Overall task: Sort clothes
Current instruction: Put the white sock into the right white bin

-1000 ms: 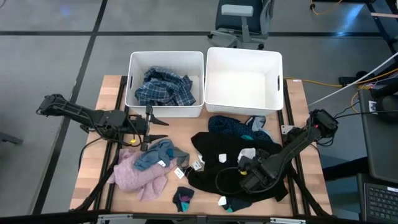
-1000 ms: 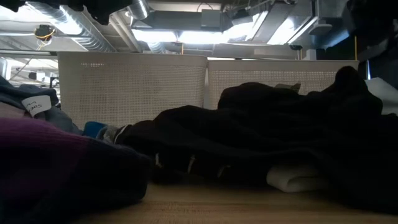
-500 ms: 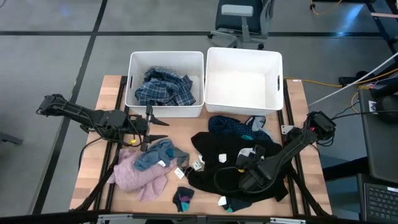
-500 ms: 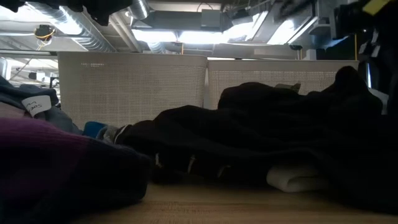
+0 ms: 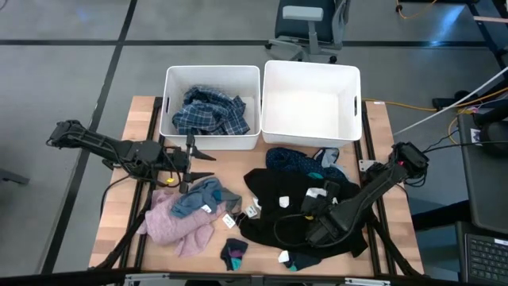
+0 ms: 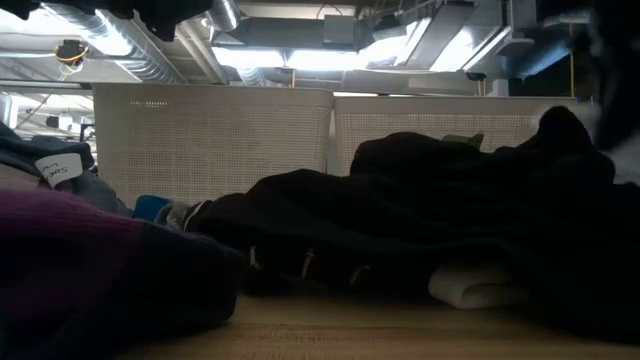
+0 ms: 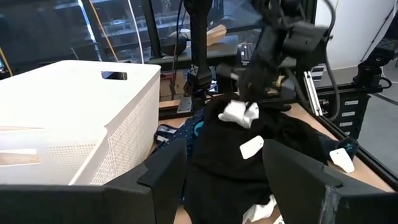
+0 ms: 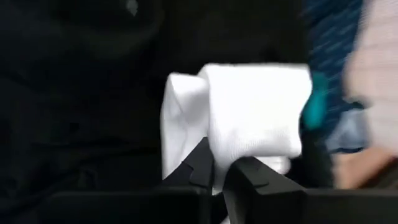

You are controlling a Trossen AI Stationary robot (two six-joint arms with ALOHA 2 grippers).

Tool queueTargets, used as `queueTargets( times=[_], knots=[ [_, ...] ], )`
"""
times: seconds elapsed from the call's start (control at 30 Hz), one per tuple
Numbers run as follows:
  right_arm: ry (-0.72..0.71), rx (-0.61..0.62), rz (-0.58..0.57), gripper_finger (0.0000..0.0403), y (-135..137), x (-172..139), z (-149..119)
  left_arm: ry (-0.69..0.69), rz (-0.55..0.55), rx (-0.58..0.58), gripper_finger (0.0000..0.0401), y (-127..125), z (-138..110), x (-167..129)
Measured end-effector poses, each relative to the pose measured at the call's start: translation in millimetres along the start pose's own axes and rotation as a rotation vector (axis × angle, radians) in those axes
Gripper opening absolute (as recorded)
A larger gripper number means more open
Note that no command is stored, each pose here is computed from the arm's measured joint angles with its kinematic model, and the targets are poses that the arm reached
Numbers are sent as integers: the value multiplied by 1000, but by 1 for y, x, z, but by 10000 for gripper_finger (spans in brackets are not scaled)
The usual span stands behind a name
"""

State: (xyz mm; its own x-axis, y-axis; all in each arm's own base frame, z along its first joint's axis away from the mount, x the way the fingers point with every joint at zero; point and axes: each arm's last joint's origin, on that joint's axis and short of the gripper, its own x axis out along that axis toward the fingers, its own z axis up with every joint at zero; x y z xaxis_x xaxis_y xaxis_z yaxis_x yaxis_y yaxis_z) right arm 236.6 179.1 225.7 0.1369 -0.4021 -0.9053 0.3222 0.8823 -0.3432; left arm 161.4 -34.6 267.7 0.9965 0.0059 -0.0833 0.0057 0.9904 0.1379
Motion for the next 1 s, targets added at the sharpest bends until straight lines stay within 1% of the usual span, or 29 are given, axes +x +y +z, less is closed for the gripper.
queueTargets(
  times=[0.13,0.23,0.33,0.47,0.63,0.8,0.9,1.0],
  knots=[
    [-77,-24,-81,9,-12,-29,11,1,0,-1,203,0,0,0],
    [-175,-27,-142,10,-21,-50,19,2,0,0,203,0,0,0],
    [-286,-20,-155,19,-26,-66,29,3,0,0,203,0,0,0],
    [-395,-8,-184,15,-38,-82,42,3,0,0,203,0,0,0],
    [-481,12,-273,7,-62,-88,60,3,0,0,203,0,0,0],
    [-475,71,-339,14,-94,-85,76,3,0,1,203,0,0,0],
    [-485,96,-409,15,-113,-83,85,4,0,2,203,0,0,0],
    [-510,137,-508,15,-135,-82,93,4,0,2,203,0,0,0]
  ],
)
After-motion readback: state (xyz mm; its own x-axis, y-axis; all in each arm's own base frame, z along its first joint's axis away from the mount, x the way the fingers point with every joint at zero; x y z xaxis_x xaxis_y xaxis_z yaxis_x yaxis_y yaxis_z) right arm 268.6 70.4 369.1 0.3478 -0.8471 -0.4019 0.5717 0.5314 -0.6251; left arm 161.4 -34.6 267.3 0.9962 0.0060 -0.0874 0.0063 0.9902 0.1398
